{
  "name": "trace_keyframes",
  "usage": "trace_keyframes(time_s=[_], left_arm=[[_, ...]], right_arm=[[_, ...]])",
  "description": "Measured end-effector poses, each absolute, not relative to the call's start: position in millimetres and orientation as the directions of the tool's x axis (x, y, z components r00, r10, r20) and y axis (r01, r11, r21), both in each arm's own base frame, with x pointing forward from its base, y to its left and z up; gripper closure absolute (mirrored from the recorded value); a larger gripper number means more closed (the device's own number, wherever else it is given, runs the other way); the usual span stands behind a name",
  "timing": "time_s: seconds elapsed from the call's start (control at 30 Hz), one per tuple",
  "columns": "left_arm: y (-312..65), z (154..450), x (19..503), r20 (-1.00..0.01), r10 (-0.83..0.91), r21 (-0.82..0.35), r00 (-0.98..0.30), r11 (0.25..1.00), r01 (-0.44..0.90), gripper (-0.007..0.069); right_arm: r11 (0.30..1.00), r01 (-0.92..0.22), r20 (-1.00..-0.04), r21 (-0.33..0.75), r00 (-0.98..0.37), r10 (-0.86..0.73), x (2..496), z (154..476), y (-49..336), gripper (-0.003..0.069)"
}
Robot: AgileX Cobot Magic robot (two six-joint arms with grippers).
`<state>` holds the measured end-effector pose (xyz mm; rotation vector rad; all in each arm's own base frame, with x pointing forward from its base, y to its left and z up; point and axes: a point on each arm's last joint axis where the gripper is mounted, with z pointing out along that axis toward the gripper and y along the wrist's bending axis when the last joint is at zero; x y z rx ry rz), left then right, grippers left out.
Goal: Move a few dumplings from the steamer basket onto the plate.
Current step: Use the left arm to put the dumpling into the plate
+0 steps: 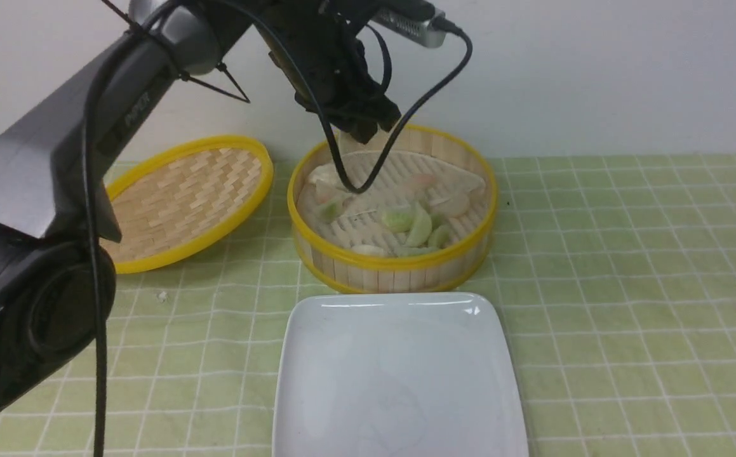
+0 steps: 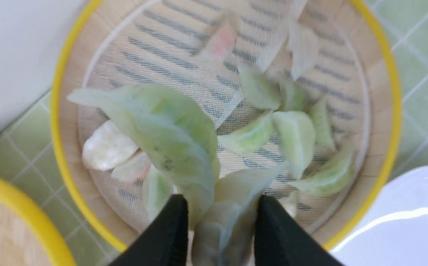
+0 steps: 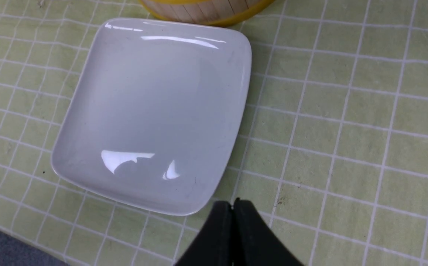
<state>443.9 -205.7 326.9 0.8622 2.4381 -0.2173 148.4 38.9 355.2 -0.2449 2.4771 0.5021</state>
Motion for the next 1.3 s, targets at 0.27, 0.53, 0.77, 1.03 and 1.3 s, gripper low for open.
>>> trace_keyframes(time_s=[0.27, 0.53, 0.77, 1.03, 1.3], left_arm=[[-189.5, 346.9, 387.1, -0.475, 0.472, -0.112, -0.743, 0.805, 0.583, 0.0420], [-185.2, 247.8, 341.3, -0.122, 0.492, -0.299, -0.862, 0.810, 0.505, 0.0420], [-204.1, 189.8, 334.1, 0.000, 0.581, -0.289, -0.814, 0.779, 0.556, 0.0420], [-220.9, 177.7, 332.5, -0.027, 0.626, -0.278, -0.779, 0.744, 0.608, 0.0294], [-226.4, 226.7, 347.5, -0.148, 0.622, -0.226, -0.769, 0.735, 0.639, 0.0265]], right_arm=[[0.911, -0.285, -0.580, 0.299, -0.812, -0.064, 147.5, 354.7, 39.1, 0.0673], [0.912, -0.284, -0.587, 0.297, -0.807, -0.061, 148.3, 355.2, 38.9, 0.0673], [0.909, -0.283, -0.604, 0.305, -0.795, -0.045, 150.0, 356.7, 39.5, 0.0673], [0.906, -0.295, -0.619, 0.304, -0.784, -0.047, 151.0, 357.8, 40.2, 0.0673], [0.873, -0.339, -0.702, 0.351, -0.712, 0.006, 164.0, 376.3, 46.5, 0.0673]])
